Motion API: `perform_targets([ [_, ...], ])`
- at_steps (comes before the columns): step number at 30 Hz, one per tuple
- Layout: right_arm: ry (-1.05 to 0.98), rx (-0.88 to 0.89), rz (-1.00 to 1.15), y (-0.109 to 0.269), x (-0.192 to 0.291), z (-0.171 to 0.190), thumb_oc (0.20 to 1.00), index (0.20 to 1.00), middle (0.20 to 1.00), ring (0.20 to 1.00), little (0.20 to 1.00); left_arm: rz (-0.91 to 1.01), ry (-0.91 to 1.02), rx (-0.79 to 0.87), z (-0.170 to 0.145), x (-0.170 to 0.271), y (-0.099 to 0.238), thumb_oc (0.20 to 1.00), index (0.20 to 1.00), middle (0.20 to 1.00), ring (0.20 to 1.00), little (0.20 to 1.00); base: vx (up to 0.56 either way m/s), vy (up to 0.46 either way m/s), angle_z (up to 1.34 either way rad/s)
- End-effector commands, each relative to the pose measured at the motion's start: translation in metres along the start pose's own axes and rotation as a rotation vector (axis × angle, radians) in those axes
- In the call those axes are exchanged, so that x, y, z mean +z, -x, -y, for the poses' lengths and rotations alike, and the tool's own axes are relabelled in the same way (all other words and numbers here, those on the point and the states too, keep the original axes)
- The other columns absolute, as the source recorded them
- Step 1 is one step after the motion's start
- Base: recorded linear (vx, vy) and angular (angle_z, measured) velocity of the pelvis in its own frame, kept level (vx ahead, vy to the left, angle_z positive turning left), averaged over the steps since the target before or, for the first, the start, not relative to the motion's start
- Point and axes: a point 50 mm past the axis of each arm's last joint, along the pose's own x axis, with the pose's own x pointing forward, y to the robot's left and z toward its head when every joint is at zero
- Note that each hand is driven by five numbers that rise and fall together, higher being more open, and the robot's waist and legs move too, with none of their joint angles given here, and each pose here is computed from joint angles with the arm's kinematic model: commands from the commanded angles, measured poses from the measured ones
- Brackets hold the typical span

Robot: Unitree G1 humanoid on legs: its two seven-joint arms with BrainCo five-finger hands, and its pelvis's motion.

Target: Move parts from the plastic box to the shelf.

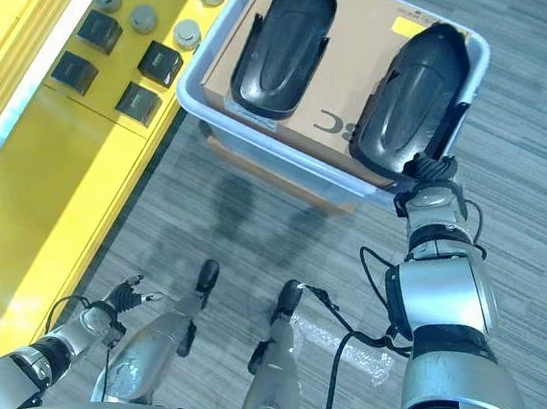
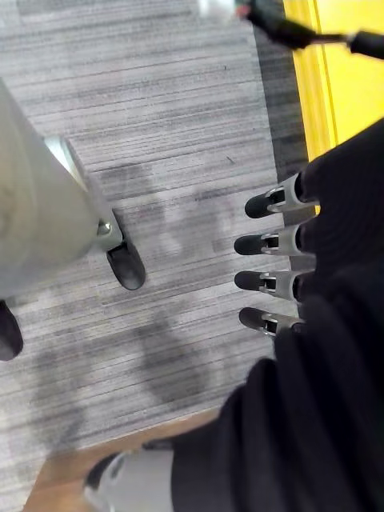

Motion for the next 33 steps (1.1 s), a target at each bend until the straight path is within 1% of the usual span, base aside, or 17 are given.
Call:
perform_targets([
  [1, 0.168, -0.074, 0.169, 0.005, 0.011, 0.005, 0.2, 0.2, 0.2, 0.2, 0.2, 0.043, 0.014, 0.037, -0.01, 0.002, 0.001, 1.0, 1.0, 1.0, 1.0, 1.0, 0.02, -0.031, -0.29],
  [2, 0.252, -0.104, 0.31, 0.013, 0.021, 0.011, 0.2, 0.2, 0.2, 0.2, 0.2, 0.077, 0.106, 0.062, -0.019, 0.004, 0.003, 1.0, 1.0, 1.0, 1.0, 1.0, 0.04, -0.042, -0.29],
  [5, 0.287, -0.144, 0.41, 0.026, 0.023, 0.017, 0.2, 0.2, 0.2, 0.2, 0.2, 0.119, 0.157, 0.081, -0.026, 0.008, 0.005, 1.0, 1.0, 1.0, 1.0, 1.0, 0.04, -0.04, -0.15],
  [6, 0.298, -0.145, 0.406, 0.029, 0.014, 0.022, 0.2, 0.2, 0.2, 0.2, 0.2, 0.128, 0.17, 0.083, -0.028, 0.008, 0.006, 1.0, 1.0, 1.0, 1.0, 1.0, 0.07, -0.078, -0.21],
  [7, 0.235, -0.151, 0.44, 0.036, 0.013, 0.029, 0.2, 0.2, 0.2, 0.2, 0.2, 0.19, 0.193, 0.094, -0.038, 0.017, 0.009, 1.0, 1.0, 1.0, 1.0, 1.0, 0.07, -0.085, -0.26],
  [10, 0.252, -0.171, 0.488, 0.046, 0.013, 0.036, 0.2, 0.2, 0.2, 0.2, 0.2, 0.244, 0.187, 0.095, -0.049, 0.024, 0.013, 1.0, 1.0, 1.0, 1.0, 1.0, 0.06, -0.046, -0.06],
  [12, 0.308, -0.202, 0.595, 0.059, 0.024, 0.048, 0.2, 0.2, 0.2, 0.2, 0.2, 0.339, 0.133, 0.098, -0.066, 0.039, 0.02, 1.0, 1.0, 1.0, 1.0, 1.0, 0.08, -0.046, -0.15],
  [17, 0.375, -0.223, 0.725, 0.08, 0.04, 0.054, 0.2, 0.2, 0.2, 0.2, 0.2, 0.469, 0.121, 0.076, -0.076, 0.068, 0.031, 1.0, 1.0, 1.0, 1.0, 1.0, 0.02, -0.044, -0.1],
  [19, 0.399, -0.234, 0.738, 0.085, 0.041, 0.057, 0.2, 0.2, 0.2, 0.2, 0.2, 0.488, 0.151, 0.058, -0.073, 0.074, 0.033, 1.0, 1.0, 1.0, 1.0, 1.0, 0.03, -0.067, 0.05],
  [20, 0.454, -0.254, 0.825, 0.099, 0.055, 0.056, 0.2, 0.2, 0.2, 0.2, 0.2, 0.551, 0.446, -0.069, -0.052, 0.093, 0.036, 1.0, 1.0, 1.0, 1.0, 1.0, 0.02, -0.074, 0.09],
  [23, 0.472, -0.261, 0.861, 0.105, 0.061, 0.054, 0.2, 0.2, 0.2, 0.2, 0.2, 0.581, 0.53, -0.143, -0.042, 0.104, 0.039, 1.0, 1.0, 1.0, 1.0, 1.0, 0.01, -0.052, 0.09],
  [24, 0.488, -0.243, 0.951, 0.116, 0.075, 0.04, 0.2, 0.2, 0.2, 0.2, 0.2, 0.661, 0.657, -0.335, -0.018, 0.136, 0.05, 1.0, 1.0, 1.0, 1.0, 1.0, 0.0, 0.0, 0.0],
  [25, 0.488, -0.243, 0.95, 0.116, 0.075, 0.04, 0.2, 0.2, 0.2, 0.2, 0.2, 0.66, 0.657, -0.335, -0.018, 0.135, 0.05, 1.0, 1.0, 1.0, 1.0, 1.0, 0.0, -0.045, -0.01],
  [27, 0.422, -0.208, 1.005, 0.126, 0.084, 0.029, 0.2, 0.2, 0.2, 0.2, 0.2, 0.69, 0.737, -0.455, -0.004, 0.153, 0.058, 1.0, 1.0, 1.0, 1.0, 1.0, 0.02, -0.036, -0.03],
  [29, 0.423, -0.196, 1.052, 0.133, 0.092, 0.022, 0.2, 0.2, 0.2, 0.2, 0.2, 0.717, 0.759, -0.548, 0.006, 0.164, 0.066, 1.0, 1.0, 1.0, 1.0, 1.0, 0.01, -0.019, 0.0],
  [30, 0.423, -0.196, 1.052, 0.133, 0.092, 0.022, 0.2, 0.2, 0.2, 0.2, 0.2, 0.717, 0.759, -0.548, 0.006, 0.164, 0.066, 1.0, 1.0, 1.0, 1.0, 1.0, 0.0, 0.0, 0.0],
  [33, 0.396, -0.137, 1.117, 0.142, 0.105, 0.003, 0.2, 0.2, 0.2, 0.2, 0.2, 0.747, 0.798, -0.655, 0.021, 0.181, 0.078, 1.0, 1.0, 1.0, 1.0, 1.0, 0.0, 0.0, 0.0],
])
